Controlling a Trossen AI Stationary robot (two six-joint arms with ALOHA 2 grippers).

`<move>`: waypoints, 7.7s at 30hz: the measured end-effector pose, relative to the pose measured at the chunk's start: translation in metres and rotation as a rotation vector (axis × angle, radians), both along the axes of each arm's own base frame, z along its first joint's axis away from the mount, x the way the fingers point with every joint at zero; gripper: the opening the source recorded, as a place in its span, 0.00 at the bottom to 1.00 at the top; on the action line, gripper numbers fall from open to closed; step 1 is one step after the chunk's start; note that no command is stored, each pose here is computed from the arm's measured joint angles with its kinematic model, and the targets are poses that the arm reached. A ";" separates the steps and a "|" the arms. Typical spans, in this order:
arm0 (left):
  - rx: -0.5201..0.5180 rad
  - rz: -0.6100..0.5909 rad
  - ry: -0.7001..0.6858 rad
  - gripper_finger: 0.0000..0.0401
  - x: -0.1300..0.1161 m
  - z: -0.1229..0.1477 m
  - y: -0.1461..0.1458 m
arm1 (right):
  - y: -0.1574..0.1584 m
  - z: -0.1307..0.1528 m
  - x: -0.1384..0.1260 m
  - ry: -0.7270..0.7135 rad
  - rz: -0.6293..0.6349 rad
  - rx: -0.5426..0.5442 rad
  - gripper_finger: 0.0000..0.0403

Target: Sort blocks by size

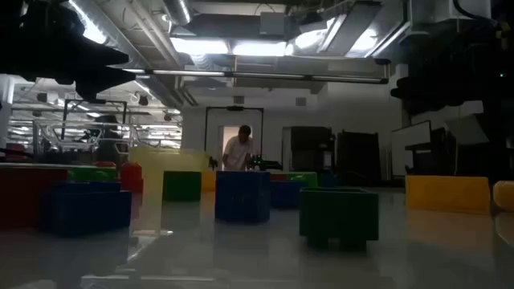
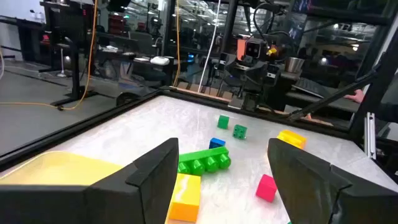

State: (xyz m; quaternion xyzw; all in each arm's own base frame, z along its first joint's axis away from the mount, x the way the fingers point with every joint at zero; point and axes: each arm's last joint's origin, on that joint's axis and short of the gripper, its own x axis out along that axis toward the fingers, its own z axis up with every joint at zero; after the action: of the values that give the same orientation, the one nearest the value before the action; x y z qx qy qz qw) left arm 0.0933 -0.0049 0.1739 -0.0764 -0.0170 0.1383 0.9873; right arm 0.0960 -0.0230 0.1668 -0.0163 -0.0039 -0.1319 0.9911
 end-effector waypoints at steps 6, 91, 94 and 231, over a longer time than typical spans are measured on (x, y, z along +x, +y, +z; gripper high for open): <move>0.000 0.000 0.000 0.59 0.000 0.000 0.000 | 0.000 0.000 0.000 0.000 0.000 0.000 0.65; 0.070 0.037 0.019 0.59 0.000 0.000 0.001 | -0.003 0.100 0.010 0.498 -0.041 0.121 0.65; 0.069 0.037 0.019 0.59 0.000 0.000 0.001 | -0.008 0.101 0.030 0.694 -0.033 0.137 0.65; -0.301 -0.158 0.936 0.59 0.077 0.046 -0.070 | -0.054 0.120 0.286 0.953 0.190 -0.147 0.63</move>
State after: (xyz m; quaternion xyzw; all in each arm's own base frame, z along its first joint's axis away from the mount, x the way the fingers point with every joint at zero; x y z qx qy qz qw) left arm 0.1705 -0.0747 0.2200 -0.1488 0.4539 0.0835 0.8746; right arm 0.3818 -0.0766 0.2873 -0.1445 0.4393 -0.0181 0.8865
